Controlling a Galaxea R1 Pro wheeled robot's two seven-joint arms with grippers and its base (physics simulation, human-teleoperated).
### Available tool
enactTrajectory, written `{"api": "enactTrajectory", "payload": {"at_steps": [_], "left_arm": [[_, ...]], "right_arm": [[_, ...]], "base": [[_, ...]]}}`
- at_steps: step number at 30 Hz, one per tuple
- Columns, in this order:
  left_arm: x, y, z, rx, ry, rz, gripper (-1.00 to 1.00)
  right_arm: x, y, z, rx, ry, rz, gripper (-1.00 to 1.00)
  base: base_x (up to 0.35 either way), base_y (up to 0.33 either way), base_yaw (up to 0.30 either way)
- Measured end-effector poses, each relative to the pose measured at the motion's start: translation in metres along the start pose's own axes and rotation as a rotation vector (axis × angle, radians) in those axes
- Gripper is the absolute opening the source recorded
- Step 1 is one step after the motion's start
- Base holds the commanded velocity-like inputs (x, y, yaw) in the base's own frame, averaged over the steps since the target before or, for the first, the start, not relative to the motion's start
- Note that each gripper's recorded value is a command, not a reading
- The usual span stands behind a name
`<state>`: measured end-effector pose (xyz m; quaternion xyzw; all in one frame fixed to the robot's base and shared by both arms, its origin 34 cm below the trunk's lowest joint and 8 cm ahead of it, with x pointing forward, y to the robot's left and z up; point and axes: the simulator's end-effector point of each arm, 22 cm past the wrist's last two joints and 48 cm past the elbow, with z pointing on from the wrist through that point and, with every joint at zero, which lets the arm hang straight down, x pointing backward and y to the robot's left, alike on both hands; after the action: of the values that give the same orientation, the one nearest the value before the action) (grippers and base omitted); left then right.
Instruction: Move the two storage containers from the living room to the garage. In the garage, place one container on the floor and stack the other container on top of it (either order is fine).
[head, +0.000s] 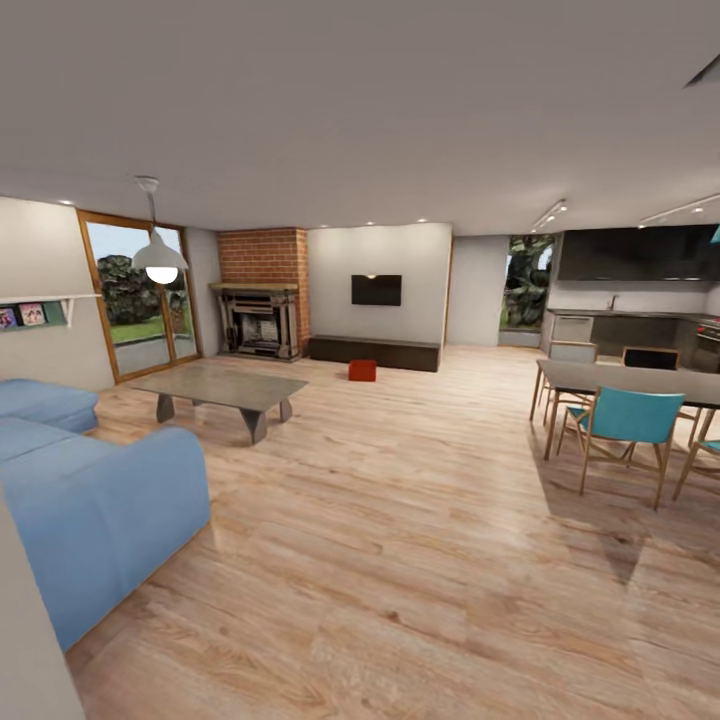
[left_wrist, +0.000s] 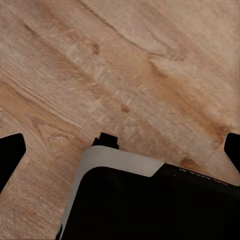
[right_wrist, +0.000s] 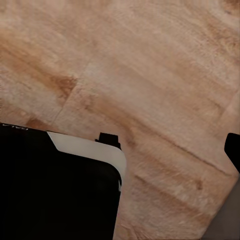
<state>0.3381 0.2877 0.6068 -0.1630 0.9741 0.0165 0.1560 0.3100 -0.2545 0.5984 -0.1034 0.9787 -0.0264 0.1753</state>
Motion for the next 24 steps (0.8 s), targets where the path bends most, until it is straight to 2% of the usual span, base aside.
{"api": "enactTrajectory", "payload": {"at_steps": [17, 24], "left_arm": [[0.0001, -0.0004, 0.0, 0.001, 0.0, 0.0, 1.0], [-0.0001, -0.0001, 0.0, 0.0, 0.0, 0.0, 1.0]], "right_arm": [[0.0007, -0.0007, 0.0, 0.001, 0.001, 0.001, 1.0], [0.0009, 0.0008, -0.0001, -0.002, 0.002, 0.001, 1.0]], "base": [[0.324, 0.123, -0.004], [0.324, 0.103, -0.194]]}}
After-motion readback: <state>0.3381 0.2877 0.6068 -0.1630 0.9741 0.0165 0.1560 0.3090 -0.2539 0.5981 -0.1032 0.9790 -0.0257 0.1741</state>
